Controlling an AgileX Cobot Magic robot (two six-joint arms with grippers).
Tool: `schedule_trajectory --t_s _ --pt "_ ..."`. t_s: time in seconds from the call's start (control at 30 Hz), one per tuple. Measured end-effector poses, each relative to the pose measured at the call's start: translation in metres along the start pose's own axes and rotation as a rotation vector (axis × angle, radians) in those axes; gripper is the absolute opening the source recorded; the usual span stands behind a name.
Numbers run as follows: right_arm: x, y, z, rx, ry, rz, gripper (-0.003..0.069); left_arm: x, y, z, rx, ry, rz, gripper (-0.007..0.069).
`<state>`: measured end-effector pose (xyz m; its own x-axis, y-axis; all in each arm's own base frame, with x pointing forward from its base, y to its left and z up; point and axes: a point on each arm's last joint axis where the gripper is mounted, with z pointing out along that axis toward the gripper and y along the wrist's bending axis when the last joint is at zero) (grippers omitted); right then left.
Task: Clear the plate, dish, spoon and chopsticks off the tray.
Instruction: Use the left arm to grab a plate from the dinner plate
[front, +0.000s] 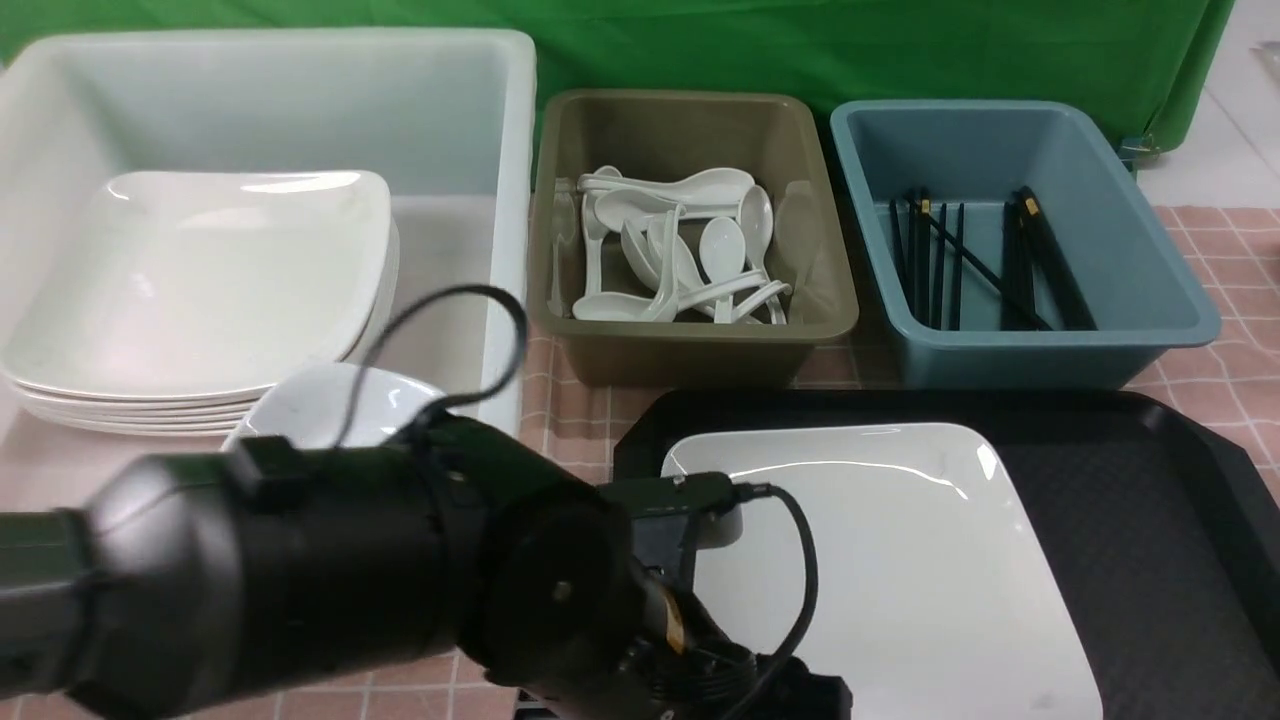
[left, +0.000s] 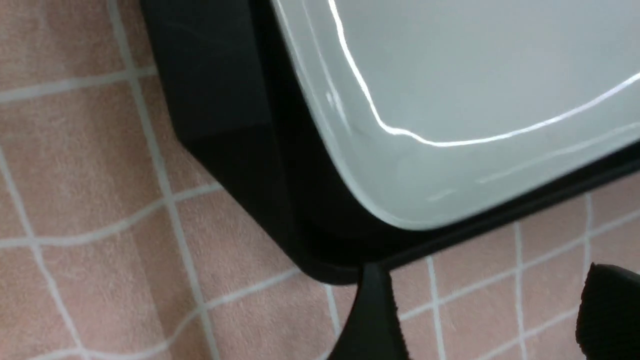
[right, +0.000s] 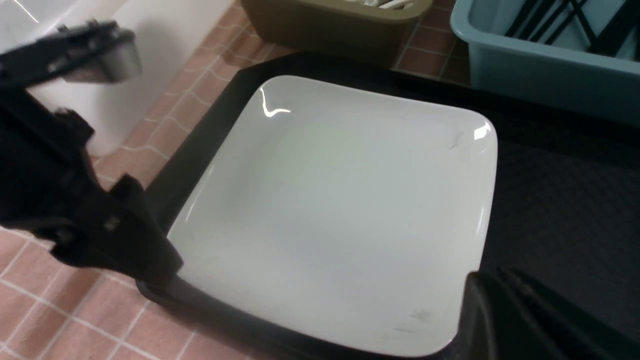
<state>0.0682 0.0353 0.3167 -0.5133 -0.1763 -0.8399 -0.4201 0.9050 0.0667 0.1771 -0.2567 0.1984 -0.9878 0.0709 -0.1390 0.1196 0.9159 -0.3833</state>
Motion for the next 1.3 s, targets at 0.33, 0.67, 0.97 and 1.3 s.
schedule_trajectory --t_s 0.33,0.67,0.97,1.3 --pt "0.0 0.0 0.0 0.0 0.0 0.002 0.003 -0.008 0.004 0.033 -0.033 -0.026 -0.049 0.0487" --pt "0.0 0.0 0.0 0.0 0.0 0.002 0.003 -0.019 0.0 0.047 0.034 -0.132 -0.051 0.0487" --pt "0.0 0.0 0.0 0.0 0.001 0.003 0.003 -0.041 -0.001 0.062 0.141 -0.299 -0.102 0.0487" --pt "0.0 0.0 0.0 0.0 0.003 0.019 0.003 -0.039 -0.001 0.064 0.166 -0.239 -0.321 0.0487"
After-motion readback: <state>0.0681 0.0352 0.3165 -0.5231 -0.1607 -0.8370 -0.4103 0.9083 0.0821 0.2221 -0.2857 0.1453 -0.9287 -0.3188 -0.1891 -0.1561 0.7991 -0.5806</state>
